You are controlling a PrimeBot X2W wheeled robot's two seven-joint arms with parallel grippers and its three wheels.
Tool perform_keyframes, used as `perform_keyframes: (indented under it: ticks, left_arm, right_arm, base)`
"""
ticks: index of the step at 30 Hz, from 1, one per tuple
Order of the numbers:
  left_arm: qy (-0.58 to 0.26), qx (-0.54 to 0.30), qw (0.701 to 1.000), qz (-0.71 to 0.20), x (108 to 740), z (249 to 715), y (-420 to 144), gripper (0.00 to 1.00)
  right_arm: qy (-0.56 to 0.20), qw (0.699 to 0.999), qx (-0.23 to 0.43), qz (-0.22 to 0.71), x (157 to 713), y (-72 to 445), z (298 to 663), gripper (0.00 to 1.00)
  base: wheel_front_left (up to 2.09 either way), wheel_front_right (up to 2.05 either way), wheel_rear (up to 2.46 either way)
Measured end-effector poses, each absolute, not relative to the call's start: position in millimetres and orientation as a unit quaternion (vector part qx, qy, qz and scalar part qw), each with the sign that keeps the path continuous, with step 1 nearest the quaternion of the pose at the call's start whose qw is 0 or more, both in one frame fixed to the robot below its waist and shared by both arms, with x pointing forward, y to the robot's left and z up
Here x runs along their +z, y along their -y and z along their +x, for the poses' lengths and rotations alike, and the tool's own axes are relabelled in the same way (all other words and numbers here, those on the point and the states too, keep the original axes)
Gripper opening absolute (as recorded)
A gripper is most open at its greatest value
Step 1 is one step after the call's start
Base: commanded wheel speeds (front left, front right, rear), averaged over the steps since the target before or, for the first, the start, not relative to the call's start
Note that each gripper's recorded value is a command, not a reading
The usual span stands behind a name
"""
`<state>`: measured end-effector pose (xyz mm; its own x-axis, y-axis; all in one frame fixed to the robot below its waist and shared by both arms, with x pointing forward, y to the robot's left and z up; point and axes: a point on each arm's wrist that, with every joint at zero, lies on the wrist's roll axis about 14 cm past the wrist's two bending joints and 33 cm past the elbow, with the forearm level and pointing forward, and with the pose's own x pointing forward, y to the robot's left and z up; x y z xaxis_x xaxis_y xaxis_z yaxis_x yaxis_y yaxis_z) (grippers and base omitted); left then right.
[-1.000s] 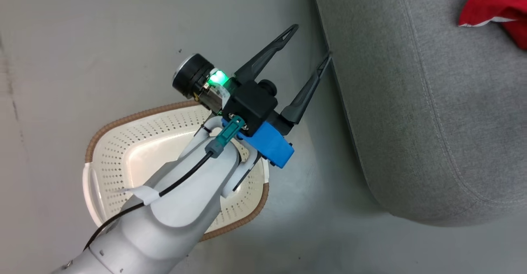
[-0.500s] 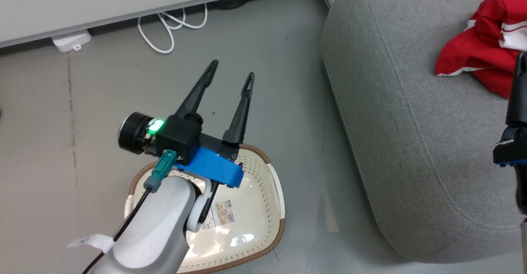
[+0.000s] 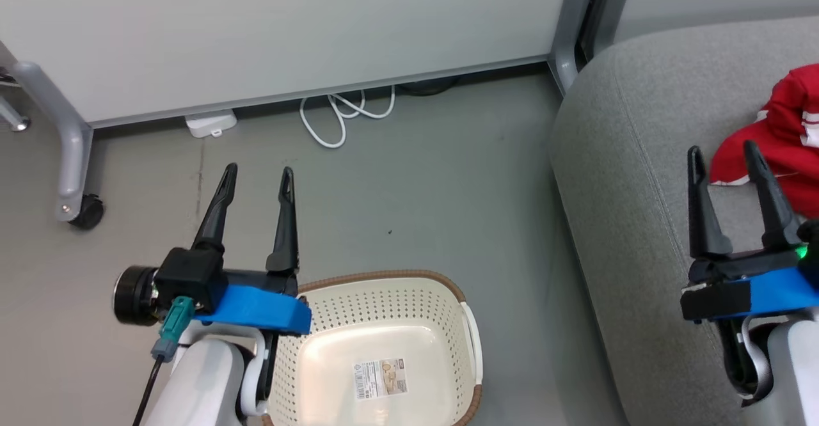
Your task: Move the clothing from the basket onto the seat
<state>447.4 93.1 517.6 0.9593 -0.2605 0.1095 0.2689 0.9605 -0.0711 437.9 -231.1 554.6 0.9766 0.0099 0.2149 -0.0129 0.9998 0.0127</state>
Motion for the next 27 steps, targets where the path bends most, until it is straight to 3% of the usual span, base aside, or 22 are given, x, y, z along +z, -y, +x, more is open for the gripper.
perform_keyframes:
  ticks: [9,27]
  left_arm:
    - [0.046,-0.078,0.995,-0.040,516,407,-135,1.00]
    - [0.036,-0.045,0.997,-0.044,507,371,-159,1.00]
  right_arm:
    - [0.108,0.993,0.045,0.024,555,195,413,1.00]
    - [0.056,0.997,0.042,0.045,518,183,382,1.00]
  base:
    - [0.00,0.00,0.00]
    - [0.00,0.00,0.00]
